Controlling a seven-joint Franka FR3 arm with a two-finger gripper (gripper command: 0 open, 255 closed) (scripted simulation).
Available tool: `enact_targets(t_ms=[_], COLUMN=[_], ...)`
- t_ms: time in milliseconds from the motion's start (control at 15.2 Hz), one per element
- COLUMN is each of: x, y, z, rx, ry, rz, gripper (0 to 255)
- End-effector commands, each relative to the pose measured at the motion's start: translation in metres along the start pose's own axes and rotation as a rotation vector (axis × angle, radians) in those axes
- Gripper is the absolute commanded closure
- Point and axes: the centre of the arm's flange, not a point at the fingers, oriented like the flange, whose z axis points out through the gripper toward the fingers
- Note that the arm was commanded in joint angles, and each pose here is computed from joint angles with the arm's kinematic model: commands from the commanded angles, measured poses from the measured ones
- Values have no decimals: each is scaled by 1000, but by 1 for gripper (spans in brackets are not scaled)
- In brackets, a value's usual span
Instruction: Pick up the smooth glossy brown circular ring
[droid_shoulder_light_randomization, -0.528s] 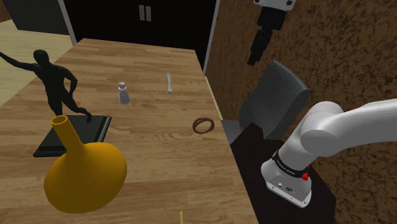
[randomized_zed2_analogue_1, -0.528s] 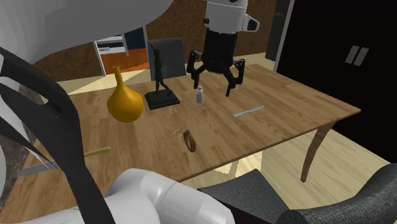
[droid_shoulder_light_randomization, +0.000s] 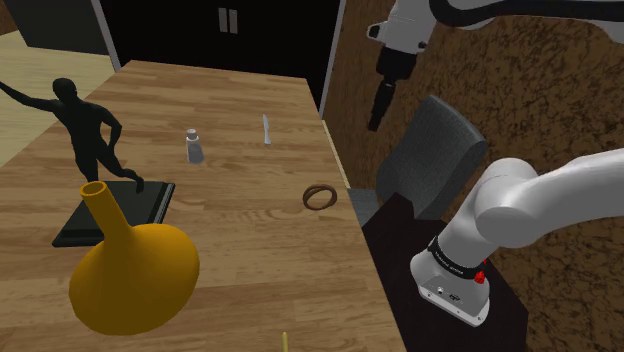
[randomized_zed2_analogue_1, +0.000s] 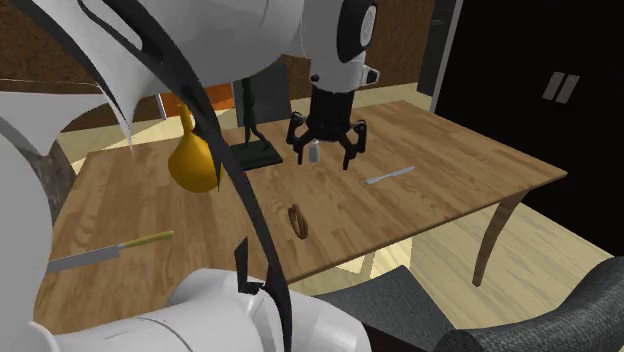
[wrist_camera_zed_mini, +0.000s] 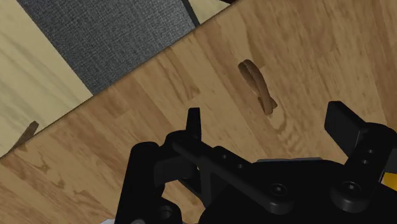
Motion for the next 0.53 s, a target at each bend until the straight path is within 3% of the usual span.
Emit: enact_targets(t_ms=[0,462], x=[12,45], y=[-6,-31], z=[26,109], rx=[-7,-27], ry=[2,2], rz=[-75,-329], gripper=[0,0])
